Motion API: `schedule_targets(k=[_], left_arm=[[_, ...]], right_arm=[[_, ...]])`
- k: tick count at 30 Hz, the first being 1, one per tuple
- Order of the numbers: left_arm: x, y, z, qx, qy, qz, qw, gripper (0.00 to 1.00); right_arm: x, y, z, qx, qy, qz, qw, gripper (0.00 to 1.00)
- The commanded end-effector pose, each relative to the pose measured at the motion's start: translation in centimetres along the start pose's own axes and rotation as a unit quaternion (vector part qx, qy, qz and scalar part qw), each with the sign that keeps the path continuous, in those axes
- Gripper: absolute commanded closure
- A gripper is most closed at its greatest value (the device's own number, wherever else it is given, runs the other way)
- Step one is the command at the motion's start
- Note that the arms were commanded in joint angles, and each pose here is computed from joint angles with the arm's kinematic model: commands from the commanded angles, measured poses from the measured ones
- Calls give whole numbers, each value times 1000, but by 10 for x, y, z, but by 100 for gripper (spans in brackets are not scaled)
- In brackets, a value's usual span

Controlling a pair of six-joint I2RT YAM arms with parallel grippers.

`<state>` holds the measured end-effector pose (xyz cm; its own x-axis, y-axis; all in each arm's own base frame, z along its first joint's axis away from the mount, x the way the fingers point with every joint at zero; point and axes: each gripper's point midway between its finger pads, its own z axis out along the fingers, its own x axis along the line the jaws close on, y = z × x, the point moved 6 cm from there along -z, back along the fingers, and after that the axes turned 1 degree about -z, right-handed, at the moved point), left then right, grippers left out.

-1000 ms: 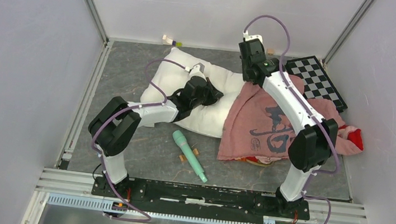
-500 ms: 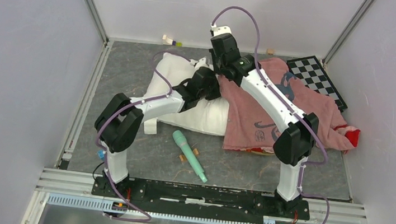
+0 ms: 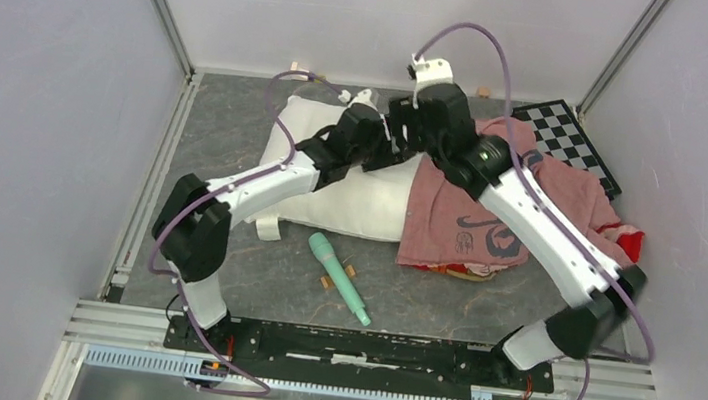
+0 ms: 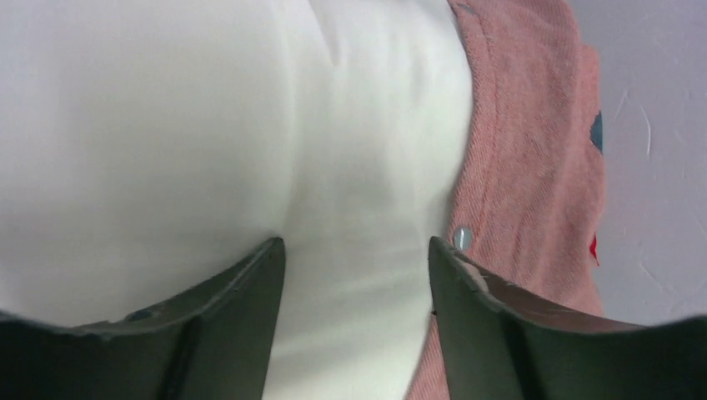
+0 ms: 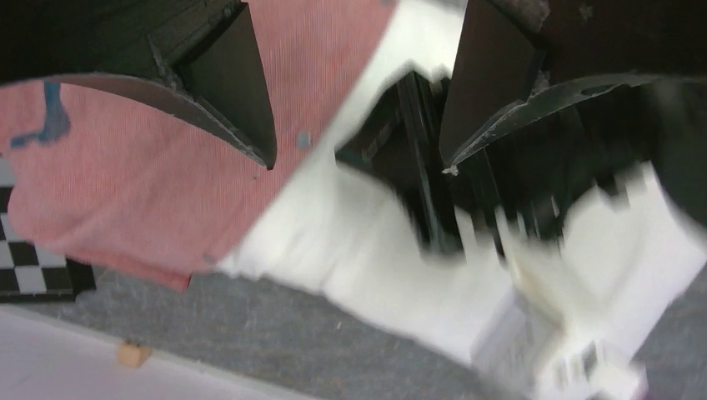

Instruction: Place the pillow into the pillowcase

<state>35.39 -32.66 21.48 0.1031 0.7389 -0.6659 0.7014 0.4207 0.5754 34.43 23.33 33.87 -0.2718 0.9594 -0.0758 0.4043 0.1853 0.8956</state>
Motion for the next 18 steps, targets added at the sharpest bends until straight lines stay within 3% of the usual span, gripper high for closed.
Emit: schedule_targets(k=[1, 5, 12, 14, 18], left_arm=[[18, 2, -59, 30, 61, 86, 994, 23], [45, 1, -104, 18, 124, 125, 984, 1], [117, 1, -164, -13, 243, 116, 963, 0], [129, 3, -173, -25, 268, 115, 956, 0], [150, 10, -182, -41, 331, 117, 935, 0]], right_arm=[[0, -36, -58, -6, 24, 8, 1000, 22], [13, -92, -86, 6, 44, 0, 999, 21], [26, -208, -101, 52, 44, -55, 996, 13], [26, -229, -98, 49, 27, -75, 996, 3], [25, -255, -83, 57, -15, -126, 990, 2]])
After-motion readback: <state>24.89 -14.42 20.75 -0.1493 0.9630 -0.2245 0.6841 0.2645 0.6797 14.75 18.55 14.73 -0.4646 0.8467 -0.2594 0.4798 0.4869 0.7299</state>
